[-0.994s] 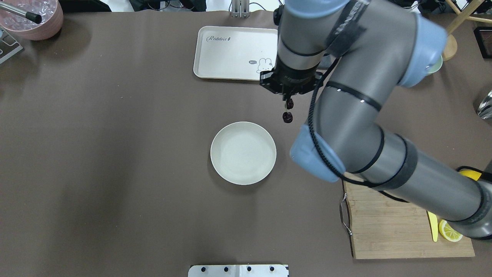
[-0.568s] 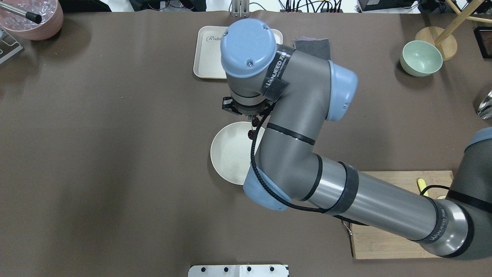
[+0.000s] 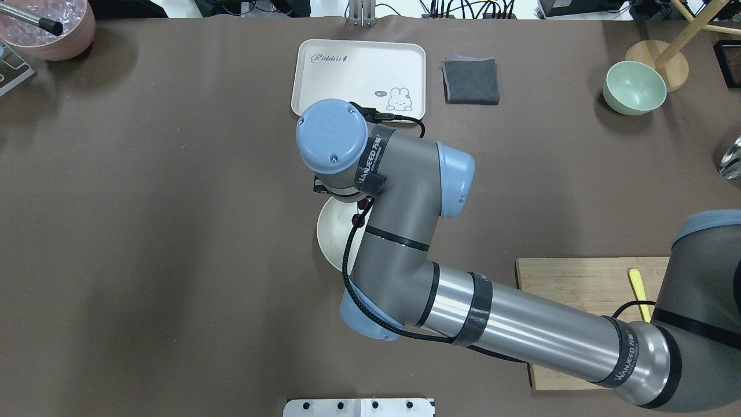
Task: Place red cherry on plate
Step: 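Lower the cherries onto the white plate and open the right gripper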
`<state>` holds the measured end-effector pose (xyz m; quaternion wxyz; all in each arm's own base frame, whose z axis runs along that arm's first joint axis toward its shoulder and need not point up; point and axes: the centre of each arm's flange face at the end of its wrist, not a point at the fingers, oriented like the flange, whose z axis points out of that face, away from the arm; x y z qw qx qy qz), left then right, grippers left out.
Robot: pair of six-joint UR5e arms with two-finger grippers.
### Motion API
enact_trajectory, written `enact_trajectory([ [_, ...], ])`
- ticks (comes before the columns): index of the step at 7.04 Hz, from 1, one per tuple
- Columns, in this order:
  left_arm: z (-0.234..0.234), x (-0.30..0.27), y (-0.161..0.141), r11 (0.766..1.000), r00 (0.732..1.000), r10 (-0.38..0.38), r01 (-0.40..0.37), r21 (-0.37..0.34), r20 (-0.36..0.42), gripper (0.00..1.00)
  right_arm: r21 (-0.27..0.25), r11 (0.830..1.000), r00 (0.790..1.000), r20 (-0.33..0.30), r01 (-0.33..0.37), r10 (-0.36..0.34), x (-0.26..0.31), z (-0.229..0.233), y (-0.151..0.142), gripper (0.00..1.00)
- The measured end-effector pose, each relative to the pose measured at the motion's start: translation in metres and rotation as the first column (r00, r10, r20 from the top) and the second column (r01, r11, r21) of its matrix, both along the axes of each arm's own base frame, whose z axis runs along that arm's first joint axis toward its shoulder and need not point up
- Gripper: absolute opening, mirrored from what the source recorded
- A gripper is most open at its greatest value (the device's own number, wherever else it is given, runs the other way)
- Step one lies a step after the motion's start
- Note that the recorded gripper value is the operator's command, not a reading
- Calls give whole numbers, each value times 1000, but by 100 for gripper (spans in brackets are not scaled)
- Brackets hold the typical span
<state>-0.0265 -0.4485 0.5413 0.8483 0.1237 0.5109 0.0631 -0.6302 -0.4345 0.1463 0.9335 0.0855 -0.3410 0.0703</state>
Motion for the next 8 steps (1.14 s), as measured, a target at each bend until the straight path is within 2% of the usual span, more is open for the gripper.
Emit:
enact_trajectory([
  [3,4,-1,1,1000,1000,-1,1,-9,0,98,14,1000,1000,-15,23,-23,-13,17,14,0],
  [4,5,0,1,1000,1000,-1,1,-10,1,98,17,999,1000,-11,28,-27,-11,18,17,6],
  [5,5,0,0,1000,1000,0,0,-10,1,98,17,999,1000,-8,31,-31,-9,18,19,48],
  [6,5,0,-1,1000,1000,-1,1,-9,2,98,18,999,999,-1,33,-33,-7,16,20,85],
  [7,5,0,-1,1000,1000,-1,1,-9,2,98,21,999,999,7,34,-34,-4,13,22,97],
  [8,6,0,-1,1000,1000,-1,1,-12,2,98,26,999,999,19,32,-32,4,9,23,98],
])
